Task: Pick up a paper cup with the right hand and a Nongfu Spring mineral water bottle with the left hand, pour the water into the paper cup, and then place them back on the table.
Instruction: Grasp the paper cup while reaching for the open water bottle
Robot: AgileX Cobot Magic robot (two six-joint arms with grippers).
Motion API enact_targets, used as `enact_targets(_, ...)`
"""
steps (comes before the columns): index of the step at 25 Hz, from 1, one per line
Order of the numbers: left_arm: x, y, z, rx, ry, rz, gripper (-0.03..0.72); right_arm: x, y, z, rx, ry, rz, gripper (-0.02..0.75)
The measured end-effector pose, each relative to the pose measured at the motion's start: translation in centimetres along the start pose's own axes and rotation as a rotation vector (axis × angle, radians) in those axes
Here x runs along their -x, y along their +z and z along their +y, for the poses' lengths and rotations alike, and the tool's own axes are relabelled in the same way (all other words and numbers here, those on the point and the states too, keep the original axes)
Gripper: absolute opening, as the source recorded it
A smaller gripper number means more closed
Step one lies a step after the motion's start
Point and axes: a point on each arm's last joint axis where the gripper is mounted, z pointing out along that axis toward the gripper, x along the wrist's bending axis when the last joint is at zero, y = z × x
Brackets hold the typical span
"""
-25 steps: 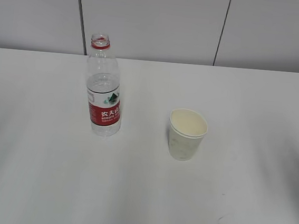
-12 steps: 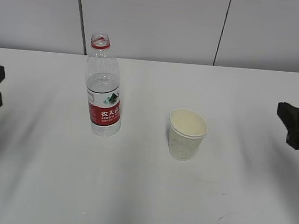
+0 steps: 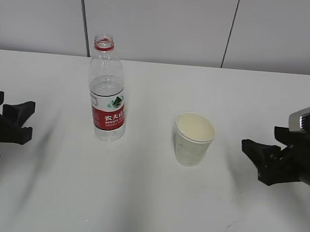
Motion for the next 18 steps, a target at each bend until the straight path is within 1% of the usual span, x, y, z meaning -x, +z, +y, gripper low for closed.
enact_targets(3, 0.2, 0.4, -0.5, 0.002, 0.018, -0.023, 0.424, -0.5, 1.3, -1.0, 0.022, -0.005, 0.064, 0.587)
enact_targets(9, 0.6, 1.4, -1.6, 0.018, 0.030, -0.053, 0.426, -1.8, 3.5, -3.8, 0.079, 0.038, 0.195, 0.587)
enact_targets(10, 0.7, 1.6, -1.7, 0.027, 0.029, -0.062, 0.426, -2.0, 3.8, -4.4, 0.070, 0.039, 0.213, 0.587)
enact_targets(14, 0.9, 1.9, -1.9, 0.059, 0.005, -0.082, 0.426, -2.3, 5.1, -5.9, 0.034, 0.030, 0.262, 0.587)
enact_targets(18, 1.0, 2.1, -2.4, 0.049, -0.001, -0.091, 0.430, -2.3, 6.3, -5.9, 0.049, 0.005, 0.297, 0.587)
